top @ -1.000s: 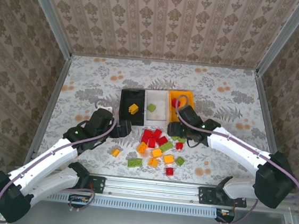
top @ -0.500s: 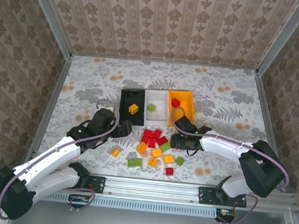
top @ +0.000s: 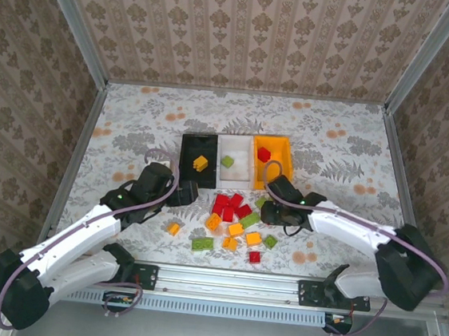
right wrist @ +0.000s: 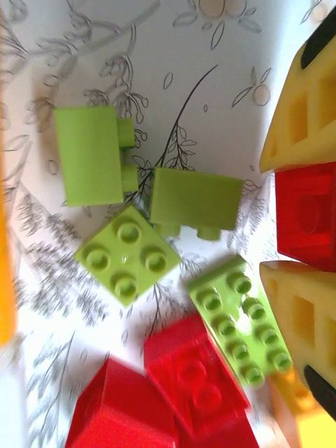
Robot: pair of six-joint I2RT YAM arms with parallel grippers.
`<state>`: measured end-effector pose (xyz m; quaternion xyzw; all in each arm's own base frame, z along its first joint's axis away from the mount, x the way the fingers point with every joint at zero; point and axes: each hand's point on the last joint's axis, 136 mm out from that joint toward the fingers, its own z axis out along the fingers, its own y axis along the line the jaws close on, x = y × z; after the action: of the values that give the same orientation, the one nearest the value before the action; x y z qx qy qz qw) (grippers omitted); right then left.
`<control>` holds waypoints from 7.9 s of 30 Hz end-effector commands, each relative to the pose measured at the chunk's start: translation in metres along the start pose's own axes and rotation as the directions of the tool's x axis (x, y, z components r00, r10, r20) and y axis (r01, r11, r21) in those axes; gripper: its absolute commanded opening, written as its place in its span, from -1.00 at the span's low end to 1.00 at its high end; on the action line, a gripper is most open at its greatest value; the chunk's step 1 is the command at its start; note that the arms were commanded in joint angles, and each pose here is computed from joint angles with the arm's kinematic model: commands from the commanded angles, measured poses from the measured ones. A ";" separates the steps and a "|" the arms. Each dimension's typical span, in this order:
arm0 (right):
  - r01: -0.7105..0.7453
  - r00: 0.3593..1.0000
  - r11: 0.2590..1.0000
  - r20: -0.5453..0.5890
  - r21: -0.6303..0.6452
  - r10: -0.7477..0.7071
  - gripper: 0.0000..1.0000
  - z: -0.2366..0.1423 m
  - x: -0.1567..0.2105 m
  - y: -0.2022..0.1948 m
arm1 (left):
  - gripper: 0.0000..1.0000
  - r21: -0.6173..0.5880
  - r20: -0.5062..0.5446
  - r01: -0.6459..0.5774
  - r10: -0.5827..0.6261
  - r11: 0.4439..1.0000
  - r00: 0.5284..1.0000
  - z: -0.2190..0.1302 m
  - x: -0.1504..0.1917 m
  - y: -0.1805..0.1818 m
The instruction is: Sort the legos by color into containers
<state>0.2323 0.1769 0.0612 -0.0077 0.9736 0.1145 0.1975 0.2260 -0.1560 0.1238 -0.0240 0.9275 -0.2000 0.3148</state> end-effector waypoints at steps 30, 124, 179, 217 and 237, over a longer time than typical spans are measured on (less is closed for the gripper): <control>-0.174 0.971 0.981 0.181 0.091 0.155 0.30 0.035 -0.195 -0.003 | 0.99 -0.076 -0.038 0.023 -0.026 0.997 0.999 -0.011 0.016 0.023; -0.076 0.996 0.995 0.039 -0.070 0.079 0.30 0.006 -0.029 -0.004 | 0.99 0.041 0.039 -0.173 0.171 0.984 0.984 0.011 -0.032 -0.081; 0.088 0.989 0.996 0.122 -0.013 -0.086 -0.52 0.055 -0.175 0.101 | 1.00 0.011 -0.107 -0.092 0.092 0.996 0.990 0.004 0.058 -0.006; -0.069 0.963 0.991 0.253 -0.113 0.096 0.36 -0.026 -0.163 0.045 | 0.25 -0.008 -0.414 -0.573 0.519 0.819 0.748 0.078 0.130 -0.053; -0.091 0.961 0.990 0.249 -0.110 0.116 0.35 -0.025 -0.159 0.035 | -0.24 0.007 -0.360 -0.594 0.556 0.805 0.749 0.081 0.126 -0.052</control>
<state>0.3668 0.2028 0.1421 0.0378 0.9388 0.1599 0.3026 0.1624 -0.2630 0.0168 0.2904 0.9389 -0.0583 0.1753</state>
